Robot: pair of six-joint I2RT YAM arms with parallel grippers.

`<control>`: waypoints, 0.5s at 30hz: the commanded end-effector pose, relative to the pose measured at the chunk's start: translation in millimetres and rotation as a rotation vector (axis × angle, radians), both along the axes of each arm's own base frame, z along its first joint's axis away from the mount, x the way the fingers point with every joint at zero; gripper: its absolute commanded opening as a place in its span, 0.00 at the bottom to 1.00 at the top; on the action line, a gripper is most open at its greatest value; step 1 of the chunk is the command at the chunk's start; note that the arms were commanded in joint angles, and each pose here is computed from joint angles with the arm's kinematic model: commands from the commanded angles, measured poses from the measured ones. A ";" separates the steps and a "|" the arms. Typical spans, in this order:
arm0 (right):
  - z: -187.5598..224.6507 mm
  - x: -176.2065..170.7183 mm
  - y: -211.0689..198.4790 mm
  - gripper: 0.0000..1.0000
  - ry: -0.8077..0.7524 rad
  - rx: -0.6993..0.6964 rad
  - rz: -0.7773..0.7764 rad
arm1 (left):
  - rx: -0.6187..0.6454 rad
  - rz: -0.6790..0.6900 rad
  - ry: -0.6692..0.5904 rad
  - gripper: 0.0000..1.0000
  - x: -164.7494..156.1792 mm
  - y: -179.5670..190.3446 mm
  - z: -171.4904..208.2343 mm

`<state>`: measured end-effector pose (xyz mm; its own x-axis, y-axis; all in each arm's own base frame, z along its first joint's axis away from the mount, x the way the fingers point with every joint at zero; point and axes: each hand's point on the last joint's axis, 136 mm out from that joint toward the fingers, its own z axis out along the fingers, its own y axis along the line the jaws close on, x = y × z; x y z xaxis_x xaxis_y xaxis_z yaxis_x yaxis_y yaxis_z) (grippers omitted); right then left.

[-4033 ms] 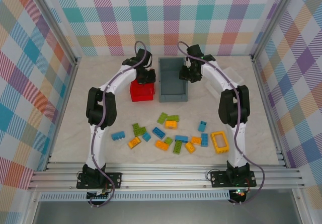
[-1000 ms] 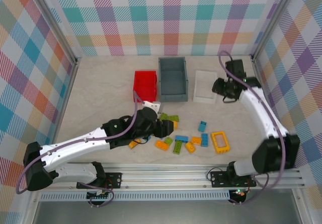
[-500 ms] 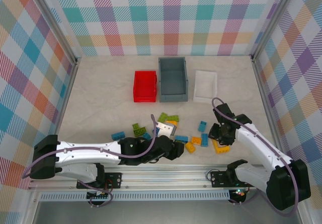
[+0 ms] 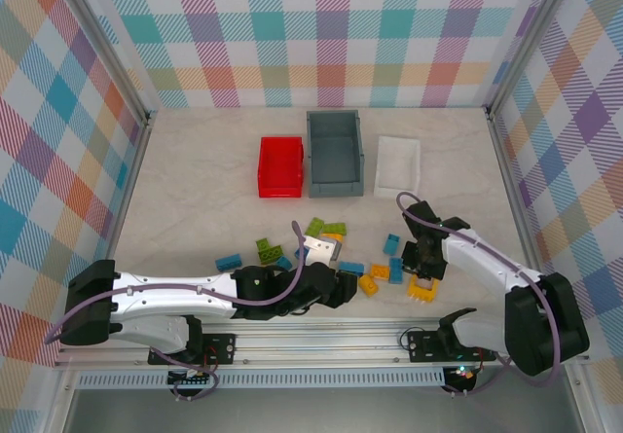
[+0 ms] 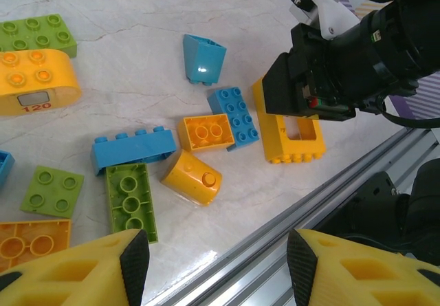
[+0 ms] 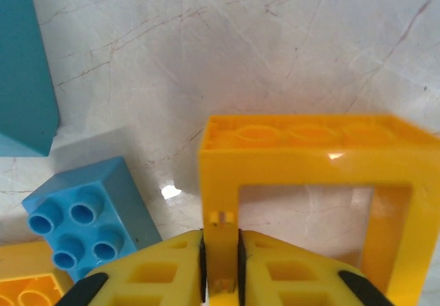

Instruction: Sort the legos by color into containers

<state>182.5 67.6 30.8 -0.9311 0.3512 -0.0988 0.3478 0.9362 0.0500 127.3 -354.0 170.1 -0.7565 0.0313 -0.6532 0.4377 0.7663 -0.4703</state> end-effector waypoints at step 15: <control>162.3 171.4 42.9 0.01 -0.529 0.059 0.188 | -0.055 0.154 -0.120 0.59 37.9 28.6 80.8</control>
